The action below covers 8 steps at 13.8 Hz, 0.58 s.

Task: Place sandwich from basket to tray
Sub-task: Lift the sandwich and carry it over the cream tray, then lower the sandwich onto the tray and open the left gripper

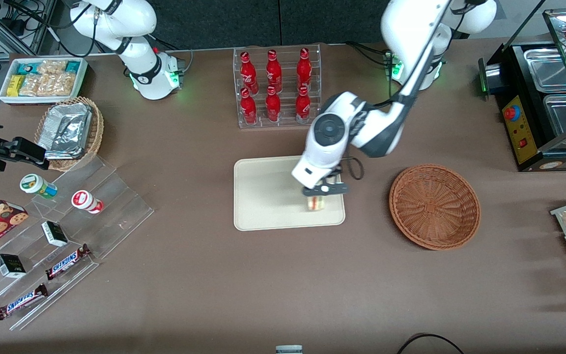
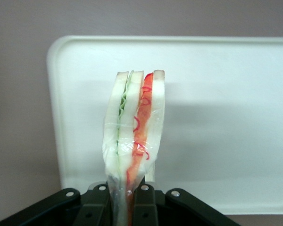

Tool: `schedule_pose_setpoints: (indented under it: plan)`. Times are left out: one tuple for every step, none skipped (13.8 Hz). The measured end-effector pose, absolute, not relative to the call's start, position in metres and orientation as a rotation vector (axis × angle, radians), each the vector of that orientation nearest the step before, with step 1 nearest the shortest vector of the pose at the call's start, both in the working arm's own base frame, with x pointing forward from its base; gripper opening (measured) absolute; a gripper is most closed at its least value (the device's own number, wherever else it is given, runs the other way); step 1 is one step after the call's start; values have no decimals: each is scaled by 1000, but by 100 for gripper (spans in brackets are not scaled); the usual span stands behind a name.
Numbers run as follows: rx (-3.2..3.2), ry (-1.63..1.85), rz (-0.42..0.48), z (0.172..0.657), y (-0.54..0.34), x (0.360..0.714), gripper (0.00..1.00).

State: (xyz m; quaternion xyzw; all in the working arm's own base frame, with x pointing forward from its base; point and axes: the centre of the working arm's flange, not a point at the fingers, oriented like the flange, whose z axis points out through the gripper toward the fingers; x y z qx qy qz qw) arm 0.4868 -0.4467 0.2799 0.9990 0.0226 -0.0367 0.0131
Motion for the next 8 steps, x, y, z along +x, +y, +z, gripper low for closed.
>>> schedule_pose_setpoints:
  plan:
    - [3112, 58, -115, 270, -457, 481, 15]
    - [3114, 58, -119, 262, -466, 477, 15]
    - [3117, 58, -125, 256, -473, 474, 15]
    - [3119, 51, -130, 251, -479, 472, 15]
    - [3122, 41, -135, 246, -483, 470, 15]
    - [3124, 33, -138, 244, -485, 468, 15]
    - [3125, 29, -140, 242, -487, 467, 15]
    - [3126, 28, -141, 241, -487, 467, 15]
